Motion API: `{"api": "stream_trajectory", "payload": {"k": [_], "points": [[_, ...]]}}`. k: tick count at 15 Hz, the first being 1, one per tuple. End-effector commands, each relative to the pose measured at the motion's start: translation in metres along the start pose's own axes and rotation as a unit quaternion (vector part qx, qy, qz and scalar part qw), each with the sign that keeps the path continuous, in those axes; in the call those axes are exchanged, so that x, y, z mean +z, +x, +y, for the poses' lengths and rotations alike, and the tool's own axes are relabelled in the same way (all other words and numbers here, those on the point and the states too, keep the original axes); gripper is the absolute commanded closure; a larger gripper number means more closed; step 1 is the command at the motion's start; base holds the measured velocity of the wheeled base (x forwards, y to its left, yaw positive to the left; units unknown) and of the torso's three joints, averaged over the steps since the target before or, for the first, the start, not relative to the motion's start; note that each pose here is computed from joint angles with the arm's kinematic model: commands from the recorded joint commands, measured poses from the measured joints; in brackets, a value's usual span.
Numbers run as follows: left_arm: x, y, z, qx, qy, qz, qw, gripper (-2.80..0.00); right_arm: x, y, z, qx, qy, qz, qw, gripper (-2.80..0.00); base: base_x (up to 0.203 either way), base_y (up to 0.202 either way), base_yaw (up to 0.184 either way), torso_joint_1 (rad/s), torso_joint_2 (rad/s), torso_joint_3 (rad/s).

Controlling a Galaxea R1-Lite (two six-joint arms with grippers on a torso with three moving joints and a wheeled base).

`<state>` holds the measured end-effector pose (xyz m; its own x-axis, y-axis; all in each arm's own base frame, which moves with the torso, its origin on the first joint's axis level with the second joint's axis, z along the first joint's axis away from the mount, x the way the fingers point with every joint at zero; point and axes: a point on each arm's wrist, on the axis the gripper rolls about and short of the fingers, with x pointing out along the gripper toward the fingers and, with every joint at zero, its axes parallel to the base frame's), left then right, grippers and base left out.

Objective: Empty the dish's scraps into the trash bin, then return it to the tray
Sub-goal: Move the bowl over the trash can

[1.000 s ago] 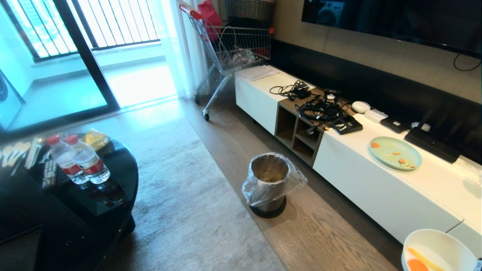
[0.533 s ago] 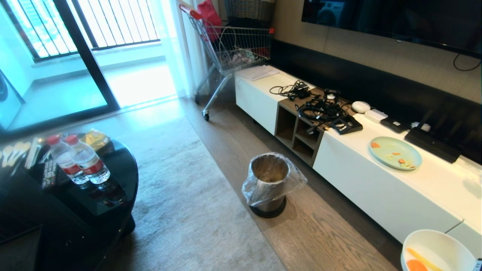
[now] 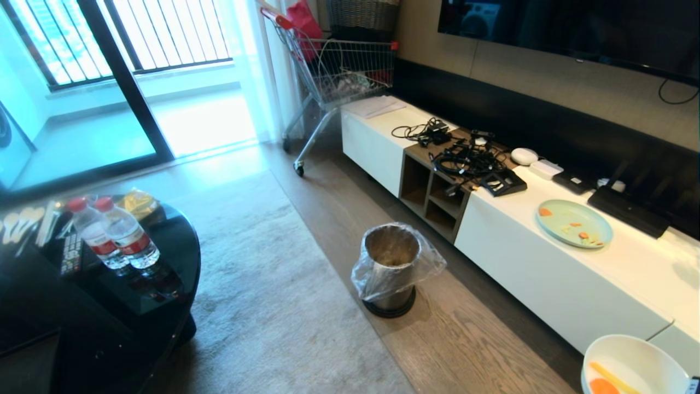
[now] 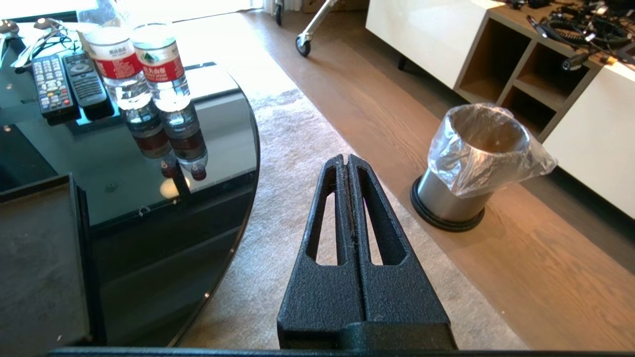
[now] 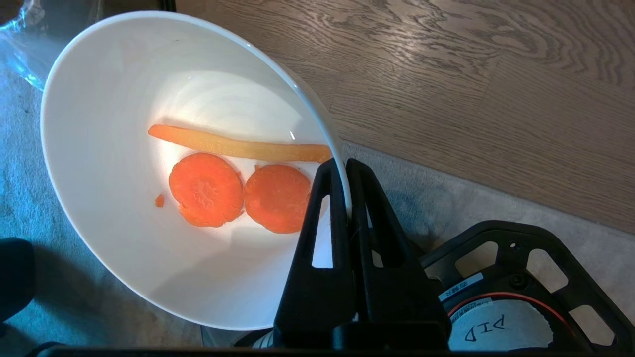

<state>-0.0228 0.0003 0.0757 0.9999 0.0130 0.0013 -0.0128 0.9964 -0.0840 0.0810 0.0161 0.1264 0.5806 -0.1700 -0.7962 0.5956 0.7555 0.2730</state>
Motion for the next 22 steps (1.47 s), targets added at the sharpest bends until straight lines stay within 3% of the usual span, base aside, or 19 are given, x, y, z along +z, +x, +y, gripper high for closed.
{"api": "stream_trajectory", "payload": {"k": [1, 8, 22], "points": [[0.0000, 0.0000, 0.0000, 0.000, 0.000, 0.000, 1.0000, 0.00, 0.0000, 0.0004, 0.0002, -0.002, 0.002, 0.001, 1.000, 0.00, 0.117, 0.000, 0.001, 0.002, 0.00, 0.002], [0.0001, 0.0000, 0.0000, 0.000, 0.000, -0.001, 1.0000, 0.00, 0.0006, 0.0013, 0.0016, -0.004, 0.000, 0.001, 1.000, 0.00, 0.171, 0.000, 0.002, 0.006, 0.00, 0.002], [0.0000, 0.0000, 0.0000, 0.000, -0.001, 0.000, 1.0000, 0.00, 0.0018, 0.0009, 0.0029, -0.004, 0.000, -0.001, 1.000, 0.00, 0.000, 0.000, 0.000, 0.000, 0.00, 0.000]]}}
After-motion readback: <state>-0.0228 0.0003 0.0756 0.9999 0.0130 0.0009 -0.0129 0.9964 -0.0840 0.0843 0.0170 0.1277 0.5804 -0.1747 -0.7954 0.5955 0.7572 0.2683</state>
